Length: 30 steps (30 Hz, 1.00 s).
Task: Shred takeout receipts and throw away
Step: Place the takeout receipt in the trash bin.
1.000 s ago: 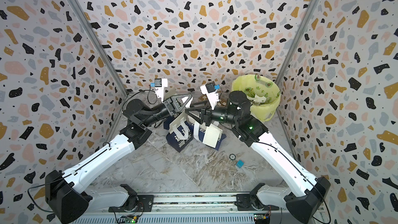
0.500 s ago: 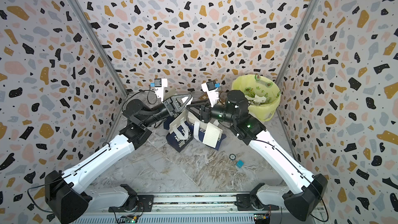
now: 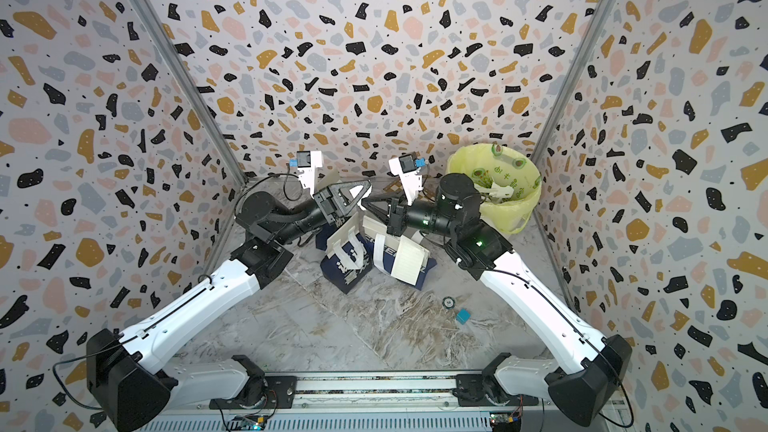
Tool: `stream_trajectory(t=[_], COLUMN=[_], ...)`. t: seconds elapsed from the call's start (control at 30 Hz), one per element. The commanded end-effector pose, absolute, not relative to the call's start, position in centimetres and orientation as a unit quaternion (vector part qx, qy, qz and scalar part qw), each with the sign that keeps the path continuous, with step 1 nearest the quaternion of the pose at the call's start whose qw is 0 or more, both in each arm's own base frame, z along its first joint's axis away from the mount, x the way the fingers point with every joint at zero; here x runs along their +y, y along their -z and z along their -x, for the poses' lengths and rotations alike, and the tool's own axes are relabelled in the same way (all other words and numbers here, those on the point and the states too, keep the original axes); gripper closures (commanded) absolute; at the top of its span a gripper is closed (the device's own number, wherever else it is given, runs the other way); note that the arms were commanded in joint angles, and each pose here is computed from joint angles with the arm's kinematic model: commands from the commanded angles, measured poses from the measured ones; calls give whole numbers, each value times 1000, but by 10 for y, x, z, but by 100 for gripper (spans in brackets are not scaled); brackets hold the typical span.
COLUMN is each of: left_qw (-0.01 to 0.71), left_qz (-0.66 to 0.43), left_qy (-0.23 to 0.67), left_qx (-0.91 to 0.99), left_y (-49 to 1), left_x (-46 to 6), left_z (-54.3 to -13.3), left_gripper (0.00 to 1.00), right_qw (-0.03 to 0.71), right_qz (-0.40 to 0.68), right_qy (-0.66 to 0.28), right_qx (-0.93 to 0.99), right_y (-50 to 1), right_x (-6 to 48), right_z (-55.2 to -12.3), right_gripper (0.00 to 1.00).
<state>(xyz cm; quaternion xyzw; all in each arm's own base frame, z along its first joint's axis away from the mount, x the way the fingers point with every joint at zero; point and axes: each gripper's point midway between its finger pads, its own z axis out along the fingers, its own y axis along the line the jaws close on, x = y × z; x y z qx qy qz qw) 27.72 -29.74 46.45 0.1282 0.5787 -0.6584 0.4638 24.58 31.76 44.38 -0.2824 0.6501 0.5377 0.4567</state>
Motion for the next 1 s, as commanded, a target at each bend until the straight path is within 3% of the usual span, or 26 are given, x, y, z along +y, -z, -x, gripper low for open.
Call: stream_trajectory(t=[0.0, 0.03, 0.07, 0.1, 0.13, 0.3, 0.5, 0.7, 0.87, 0.97], left_qw=[483, 486, 491, 501, 513, 568, 584, 585, 588, 590], left_qz=[-141, -139, -134, -128, -123, -105, -98, -93, -91, -88], left_qy=[667, 664, 658, 649, 636, 549, 494, 478, 467, 461], left_qx=[549, 551, 554, 558, 563, 604, 636, 649, 654, 656], left_y=[-489, -488, -487, -486, -484, -473, -455, -444, -440, -438], left_x=[-290, -290, -288, -285, -281, -259, -244, -237, -231, -228], left_z=[-263, -264, -266, -268, -270, -279, -281, -279, -277, -276], left_gripper=[87, 60, 40, 23, 18, 14, 15, 20, 23, 23], right_qw=[483, 490, 496, 504, 514, 576, 630, 554, 487, 485], right_qz=[280, 276, 272, 266, 255, 190, 45, 59, 48, 41], right_qy=[-530, -522, -514, -505, -492, -370, -103, 24, 48, 48], right_qx=[637, 641, 644, 648, 655, 704, 768, 830, 871, 872], right_y=[-457, -457, -457, -457, -457, -452, -429, -370, -337, -336], right_x=[311, 308, 304, 298, 289, 216, 87, 52, 43, 43], right_z=[-244, -246, -249, -253, -259, -317, -400, -459, -479, -480], right_gripper=[100, 100, 100, 100, 100, 100, 100, 100, 55, 42])
